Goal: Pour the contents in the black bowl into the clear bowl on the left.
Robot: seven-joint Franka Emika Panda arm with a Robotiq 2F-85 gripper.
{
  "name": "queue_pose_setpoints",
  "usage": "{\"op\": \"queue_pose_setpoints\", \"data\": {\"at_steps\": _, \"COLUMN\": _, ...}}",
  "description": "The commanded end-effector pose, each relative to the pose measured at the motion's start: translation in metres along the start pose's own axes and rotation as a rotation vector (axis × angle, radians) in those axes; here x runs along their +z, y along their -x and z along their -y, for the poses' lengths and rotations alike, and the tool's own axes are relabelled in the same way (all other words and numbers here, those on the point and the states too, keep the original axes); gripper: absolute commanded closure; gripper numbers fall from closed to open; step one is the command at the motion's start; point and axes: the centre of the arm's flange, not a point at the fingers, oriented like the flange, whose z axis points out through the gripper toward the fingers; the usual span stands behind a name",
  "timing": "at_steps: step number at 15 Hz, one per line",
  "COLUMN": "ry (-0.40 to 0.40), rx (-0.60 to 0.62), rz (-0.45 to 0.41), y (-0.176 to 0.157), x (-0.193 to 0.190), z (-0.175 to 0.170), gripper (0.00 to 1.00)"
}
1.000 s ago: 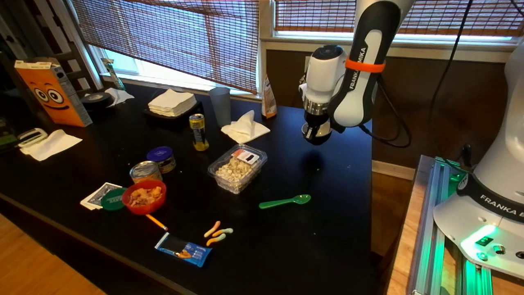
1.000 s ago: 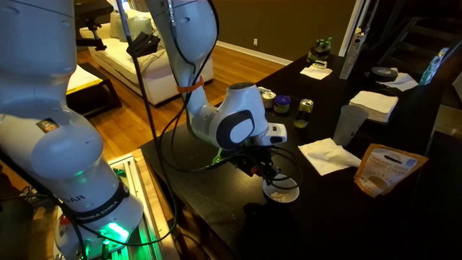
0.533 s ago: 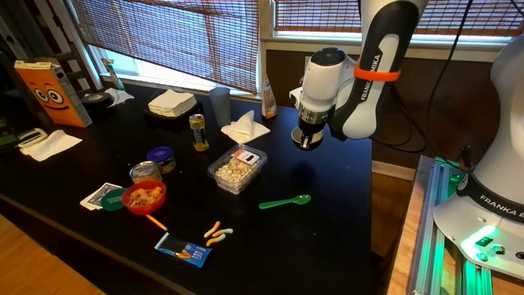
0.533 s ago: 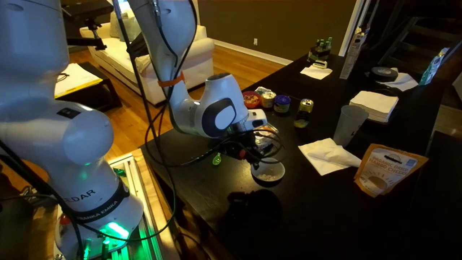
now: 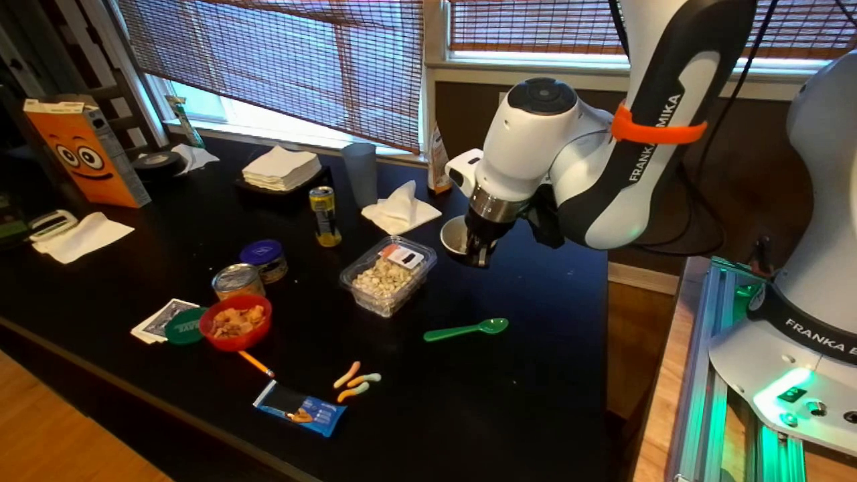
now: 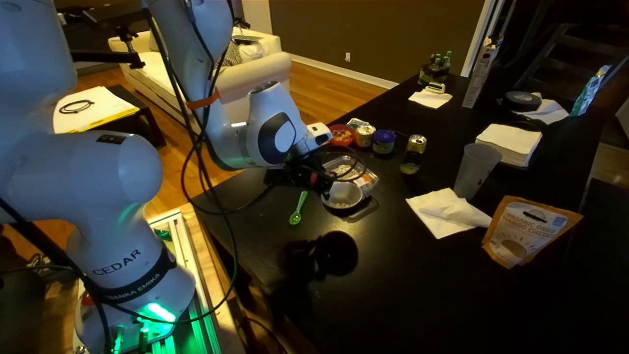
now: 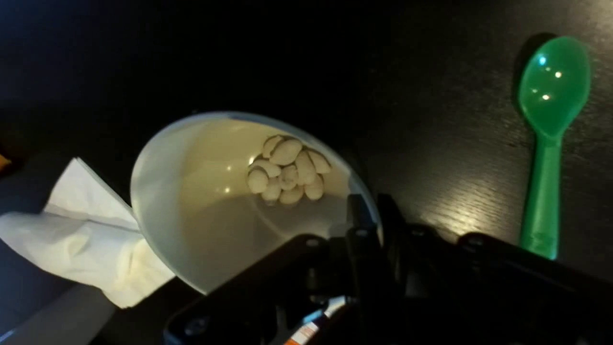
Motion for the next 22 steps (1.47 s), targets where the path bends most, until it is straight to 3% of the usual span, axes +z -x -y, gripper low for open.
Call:
{"op": "queue_pose_setpoints", "data": {"at_steps": 1, "ry": -0.020, "rx": -0.105, "rz": -0.048, "y": -0.011, "x": -0.035, "z": 0.027, "gripper": 0.98}}
{"op": "queue_pose_setpoints", "data": {"at_steps": 9, "ry": -0.051, "rx": -0.186, "rz": -0.092, "y": -0.048, "x": -0.054, "z": 0.043, "gripper": 0.98}}
{"op": "queue_pose_setpoints", "data": {"at_steps": 16, "ry": -0.139, "rx": -0.275, "rz": -0.050, "y": -0.084, "x": -0.055, "z": 0.032, "gripper": 0.98}}
{"op": "queue_pose_setpoints", "data": {"at_steps": 22, "ry": -0.229, "rx": -0.284, "rz": -0.096, "y": -0.099, "x": -0.055, "z": 0.019, "gripper": 0.98}}
